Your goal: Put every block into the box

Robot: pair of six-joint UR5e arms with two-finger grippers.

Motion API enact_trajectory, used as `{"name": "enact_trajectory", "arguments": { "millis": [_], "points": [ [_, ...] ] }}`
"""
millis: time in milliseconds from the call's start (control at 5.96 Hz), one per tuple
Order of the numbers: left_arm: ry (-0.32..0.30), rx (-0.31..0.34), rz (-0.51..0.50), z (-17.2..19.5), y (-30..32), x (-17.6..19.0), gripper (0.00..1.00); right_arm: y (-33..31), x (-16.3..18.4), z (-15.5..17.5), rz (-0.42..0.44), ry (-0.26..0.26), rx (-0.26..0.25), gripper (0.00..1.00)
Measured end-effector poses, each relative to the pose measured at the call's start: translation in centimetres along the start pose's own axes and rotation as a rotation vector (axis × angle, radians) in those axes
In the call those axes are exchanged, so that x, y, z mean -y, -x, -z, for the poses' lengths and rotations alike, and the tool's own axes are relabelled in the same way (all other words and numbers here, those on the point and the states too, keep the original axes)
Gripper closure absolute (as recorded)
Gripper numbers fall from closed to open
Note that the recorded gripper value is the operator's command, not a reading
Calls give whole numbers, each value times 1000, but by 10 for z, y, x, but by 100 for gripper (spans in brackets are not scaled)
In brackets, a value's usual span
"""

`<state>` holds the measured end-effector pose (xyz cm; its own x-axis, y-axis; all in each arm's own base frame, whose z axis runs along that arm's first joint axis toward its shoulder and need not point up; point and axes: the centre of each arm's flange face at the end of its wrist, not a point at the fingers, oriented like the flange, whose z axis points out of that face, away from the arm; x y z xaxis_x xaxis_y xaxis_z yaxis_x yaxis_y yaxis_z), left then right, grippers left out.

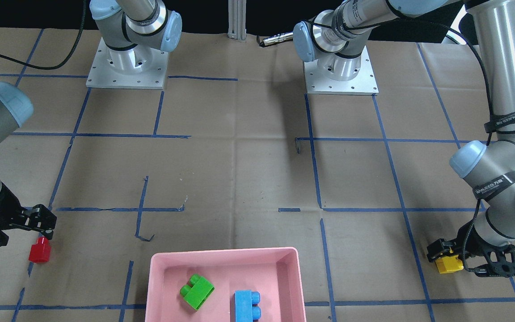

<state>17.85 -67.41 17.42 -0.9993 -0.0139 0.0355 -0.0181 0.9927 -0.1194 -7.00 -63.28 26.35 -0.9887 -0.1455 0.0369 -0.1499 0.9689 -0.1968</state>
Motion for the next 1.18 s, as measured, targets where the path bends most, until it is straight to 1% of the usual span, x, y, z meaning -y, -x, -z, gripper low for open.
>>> {"name": "enact_trajectory", "arguments": {
  "millis": [168, 336, 504, 672, 839, 1007, 1175],
  "points": [
    [-3, 1, -2, 1, 0, 1, 64, -8, -15, -19, -20, -1, -3, 4],
    [-7, 2, -3, 4, 1, 2, 69, -16, -24, -36, -37, 14, 2, 4],
    [-16, 6, -3, 11, 2, 5, 69, -23, -30, -49, -51, 26, 6, 4],
    [-37, 16, -7, 31, 0, 12, 69, -27, -31, -58, -57, 27, 5, 4],
    [-50, 22, -13, 70, -5, 25, 69, -29, -30, -65, -59, 23, 3, 4],
    [-47, 19, -26, 125, -15, 48, 69, -30, -28, -68, -61, 16, -1, 4],
    [-42, 16, -41, 173, -40, 75, 69, -30, -25, -70, -62, 11, -3, 4]
  ]
}}
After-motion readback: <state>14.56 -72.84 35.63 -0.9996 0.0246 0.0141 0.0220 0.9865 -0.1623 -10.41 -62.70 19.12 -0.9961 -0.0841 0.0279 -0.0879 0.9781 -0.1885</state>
